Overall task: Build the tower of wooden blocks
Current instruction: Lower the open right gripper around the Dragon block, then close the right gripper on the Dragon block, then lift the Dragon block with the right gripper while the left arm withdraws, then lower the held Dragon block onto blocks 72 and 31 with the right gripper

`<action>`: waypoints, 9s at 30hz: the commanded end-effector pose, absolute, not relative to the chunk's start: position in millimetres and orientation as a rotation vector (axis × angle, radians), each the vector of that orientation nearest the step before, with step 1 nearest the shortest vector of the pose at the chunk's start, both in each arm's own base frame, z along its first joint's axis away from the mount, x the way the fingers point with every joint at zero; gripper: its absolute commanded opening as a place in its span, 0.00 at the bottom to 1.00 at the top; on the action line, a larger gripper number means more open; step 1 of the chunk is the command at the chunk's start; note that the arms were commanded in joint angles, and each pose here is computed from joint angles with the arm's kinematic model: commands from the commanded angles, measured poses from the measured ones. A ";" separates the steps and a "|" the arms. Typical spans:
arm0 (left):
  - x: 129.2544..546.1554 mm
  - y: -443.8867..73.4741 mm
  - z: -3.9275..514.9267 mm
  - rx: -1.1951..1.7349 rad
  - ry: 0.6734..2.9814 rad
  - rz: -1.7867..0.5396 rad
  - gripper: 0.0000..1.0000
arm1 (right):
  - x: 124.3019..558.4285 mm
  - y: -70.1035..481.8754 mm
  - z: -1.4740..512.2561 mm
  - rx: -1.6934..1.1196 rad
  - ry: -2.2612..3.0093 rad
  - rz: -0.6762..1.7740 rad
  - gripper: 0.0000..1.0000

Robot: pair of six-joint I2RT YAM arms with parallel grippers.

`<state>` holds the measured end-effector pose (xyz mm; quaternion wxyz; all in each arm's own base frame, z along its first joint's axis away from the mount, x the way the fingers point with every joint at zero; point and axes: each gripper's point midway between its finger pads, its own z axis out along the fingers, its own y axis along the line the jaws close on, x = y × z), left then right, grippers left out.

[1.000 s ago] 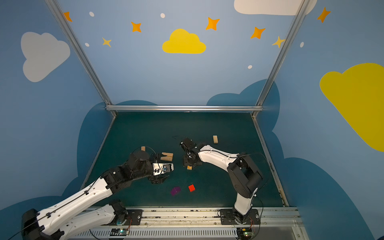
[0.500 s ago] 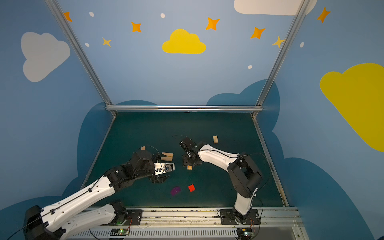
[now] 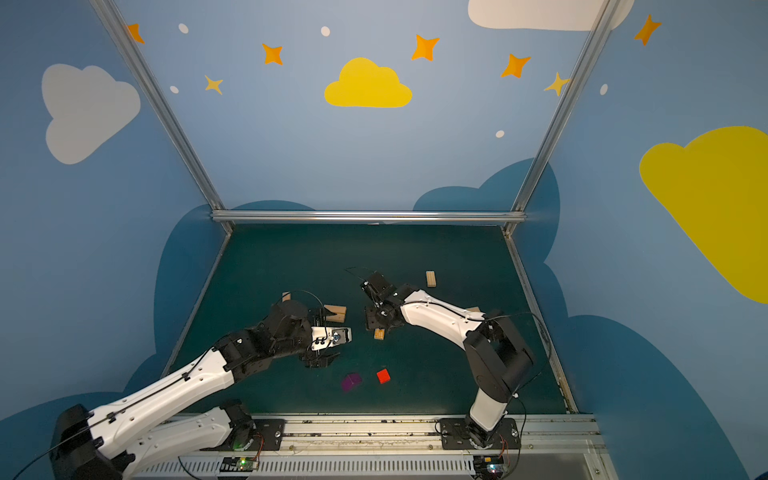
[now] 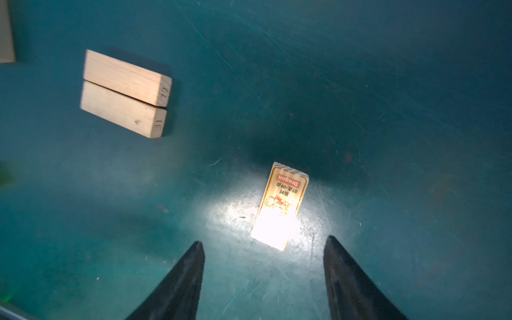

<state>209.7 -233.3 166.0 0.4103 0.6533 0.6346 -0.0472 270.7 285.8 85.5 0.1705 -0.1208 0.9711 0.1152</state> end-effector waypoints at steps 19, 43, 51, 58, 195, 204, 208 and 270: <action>202.8 -233.2 155.9 1.686 1.698 -0.172 1.00 | 267.5 274.7 87.2 -0.286 2.749 0.320 0.64; 202.4 -233.7 158.1 1.679 1.700 -0.181 1.00 | 276.6 280.4 60.6 -0.191 2.802 0.186 0.54; 201.7 -232.4 155.9 1.687 1.697 -0.175 1.00 | 277.7 285.0 46.6 -0.191 2.834 0.164 0.47; 217.1 -226.7 161.8 1.618 1.701 -0.077 1.00 | 277.3 285.4 39.6 -0.192 2.850 0.152 0.46; 283.1 -79.4 136.9 -0.578 2.541 -0.592 1.00 | 300.8 398.2 151.4 -1.467 2.159 0.467 0.17; 284.2 -86.2 126.6 -0.586 2.616 -0.705 1.00 | 296.6 420.9 123.5 -1.673 2.133 0.414 0.16; 281.4 -89.0 122.5 -0.593 2.638 -0.724 1.00 | 297.3 426.6 114.5 -1.724 2.124 0.406 0.16; 274.0 -96.2 112.6 -0.514 2.740 -0.753 0.98 | 326.1 442.0 50.1 -1.977 2.110 0.257 0.17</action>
